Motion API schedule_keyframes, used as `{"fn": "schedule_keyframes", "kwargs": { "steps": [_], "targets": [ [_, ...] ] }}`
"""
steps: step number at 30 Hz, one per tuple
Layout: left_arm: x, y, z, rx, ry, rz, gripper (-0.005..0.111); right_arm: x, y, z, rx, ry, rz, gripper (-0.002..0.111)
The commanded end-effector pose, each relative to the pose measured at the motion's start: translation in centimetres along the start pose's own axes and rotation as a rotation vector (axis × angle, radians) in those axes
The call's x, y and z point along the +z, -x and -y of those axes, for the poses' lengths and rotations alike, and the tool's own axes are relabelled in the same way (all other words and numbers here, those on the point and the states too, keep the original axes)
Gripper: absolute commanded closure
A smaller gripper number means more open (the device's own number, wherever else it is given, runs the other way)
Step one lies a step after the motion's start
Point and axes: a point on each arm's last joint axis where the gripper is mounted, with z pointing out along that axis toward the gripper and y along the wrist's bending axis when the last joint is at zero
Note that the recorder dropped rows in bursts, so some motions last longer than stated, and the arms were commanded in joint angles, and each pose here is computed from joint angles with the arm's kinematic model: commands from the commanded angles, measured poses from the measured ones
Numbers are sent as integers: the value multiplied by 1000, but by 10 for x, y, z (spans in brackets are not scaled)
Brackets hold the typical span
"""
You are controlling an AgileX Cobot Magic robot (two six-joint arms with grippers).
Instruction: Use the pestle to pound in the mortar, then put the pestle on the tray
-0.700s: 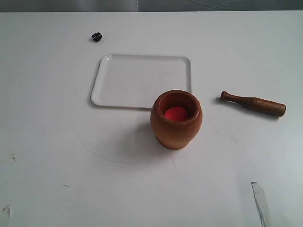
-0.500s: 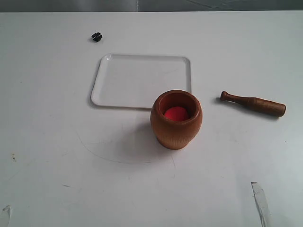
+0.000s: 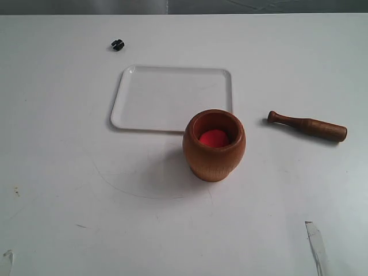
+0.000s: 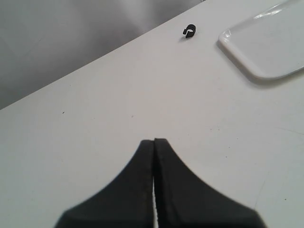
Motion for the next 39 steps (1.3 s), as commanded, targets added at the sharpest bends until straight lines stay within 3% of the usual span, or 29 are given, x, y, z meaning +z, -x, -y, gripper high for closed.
{"fn": "schedule_keyframes", "kwargs": {
  "steps": [1, 6, 13, 15, 18, 21, 24, 27, 28, 34, 39],
  "targets": [
    [0, 0, 1, -12, -8, 7, 107, -4, 26, 4, 31, -37, 296, 108],
    [0, 0, 1, -12, -8, 7, 107, -10, 39, 4, 111, -23, 456, 108],
    [0, 0, 1, -12, -8, 7, 107, -35, 67, -24, -406, 111, 914, 108],
    [0, 0, 1, -12, -8, 7, 107, -35, 82, -28, -456, 82, 984, 108],
    [0, 0, 1, -12, -8, 7, 107, -22, 118, -31, -398, 23, 964, 108],
    [0, 0, 1, -12, -8, 7, 107, 17, 148, -39, -411, 10, 729, 108],
    [0, 0, 1, -12, -8, 7, 107, 91, 169, -48, -474, 8, 277, 108],
    [0, 0, 1, -12, -8, 7, 107, 139, 180, -51, -477, -2, -3, 108],
    [0, 0, 1, -12, -8, 7, 107, 167, 177, -51, -475, -8, -194, 108],
    [0, 0, 1, -12, -8, 7, 107, 245, 150, -43, -557, 15, -820, 108],
    [0, 0, 1, -12, -8, 7, 107, 267, 112, -34, -689, 158, -1184, 108]
  ]
}}
